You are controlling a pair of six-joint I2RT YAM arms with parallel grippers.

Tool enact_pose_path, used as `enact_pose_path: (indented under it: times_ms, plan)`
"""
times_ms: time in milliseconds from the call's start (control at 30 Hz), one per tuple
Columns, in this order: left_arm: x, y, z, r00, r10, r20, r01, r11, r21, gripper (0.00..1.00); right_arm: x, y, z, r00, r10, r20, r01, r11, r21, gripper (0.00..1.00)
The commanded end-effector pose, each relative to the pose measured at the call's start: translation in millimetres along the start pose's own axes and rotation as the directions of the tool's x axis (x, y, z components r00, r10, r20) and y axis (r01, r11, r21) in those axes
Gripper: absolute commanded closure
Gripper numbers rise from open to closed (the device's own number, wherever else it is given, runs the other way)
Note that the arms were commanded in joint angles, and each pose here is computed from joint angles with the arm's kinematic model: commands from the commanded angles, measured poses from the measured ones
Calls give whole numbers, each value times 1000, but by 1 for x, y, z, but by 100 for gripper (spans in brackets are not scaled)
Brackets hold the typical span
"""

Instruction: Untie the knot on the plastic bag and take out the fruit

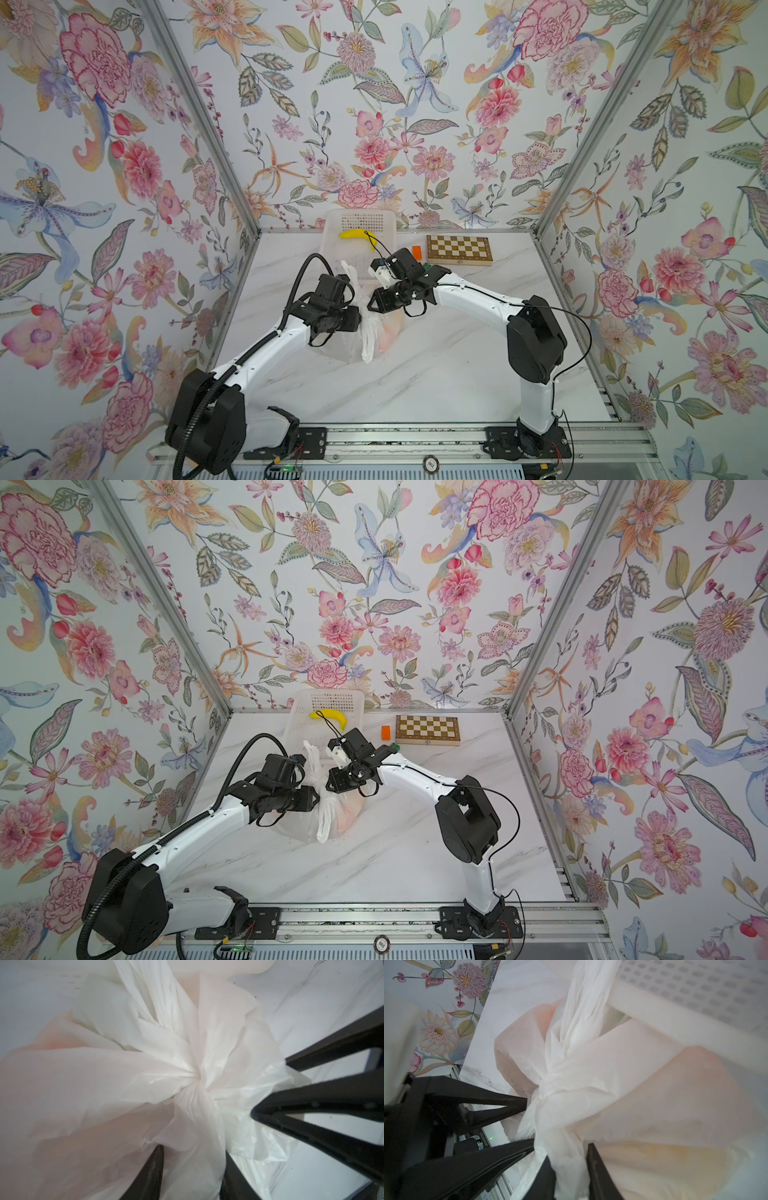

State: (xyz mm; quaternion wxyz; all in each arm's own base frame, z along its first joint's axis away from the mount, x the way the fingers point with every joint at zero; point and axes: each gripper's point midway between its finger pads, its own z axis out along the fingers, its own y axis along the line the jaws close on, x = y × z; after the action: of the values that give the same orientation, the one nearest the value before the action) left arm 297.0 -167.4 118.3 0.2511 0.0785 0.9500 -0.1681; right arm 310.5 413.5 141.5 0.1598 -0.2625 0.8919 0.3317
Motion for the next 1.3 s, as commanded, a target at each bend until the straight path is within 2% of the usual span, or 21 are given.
enact_pose_path:
  times_ms: [0,200,367,467,700,900,1067,1167,1267]
  plan:
    - [-8,-2,6,999,46,19,-46,999,19,64,-13,10,-4,999,5,40,-4,1000,-20,82]
    - [-10,-5,5,996,87,31,-89,995,37,85,-17,11,-18,996,25,85,-26,1000,3,90]
    - [-14,5,-1,995,97,38,-96,995,-31,97,-18,5,-35,987,49,156,-55,998,34,94]
    - [-15,14,-3,995,88,43,-85,994,-68,100,-15,-2,-46,976,81,200,-91,995,38,97]
    - [-18,25,-12,996,79,41,-73,990,-122,100,-1,-20,-73,955,127,270,-151,986,72,97]
    - [-15,29,-17,997,68,41,-62,989,-136,99,24,-48,-96,917,214,338,-263,959,107,98]
    - [-19,16,-21,996,58,64,-54,997,-64,85,39,-55,-112,863,289,415,-345,937,63,99]
    - [-28,4,-29,994,44,102,-43,999,-6,74,37,-46,-119,860,280,428,-330,943,46,92]
    - [-42,-9,-44,985,44,167,-52,998,44,64,36,-41,-129,863,271,427,-327,943,61,78]
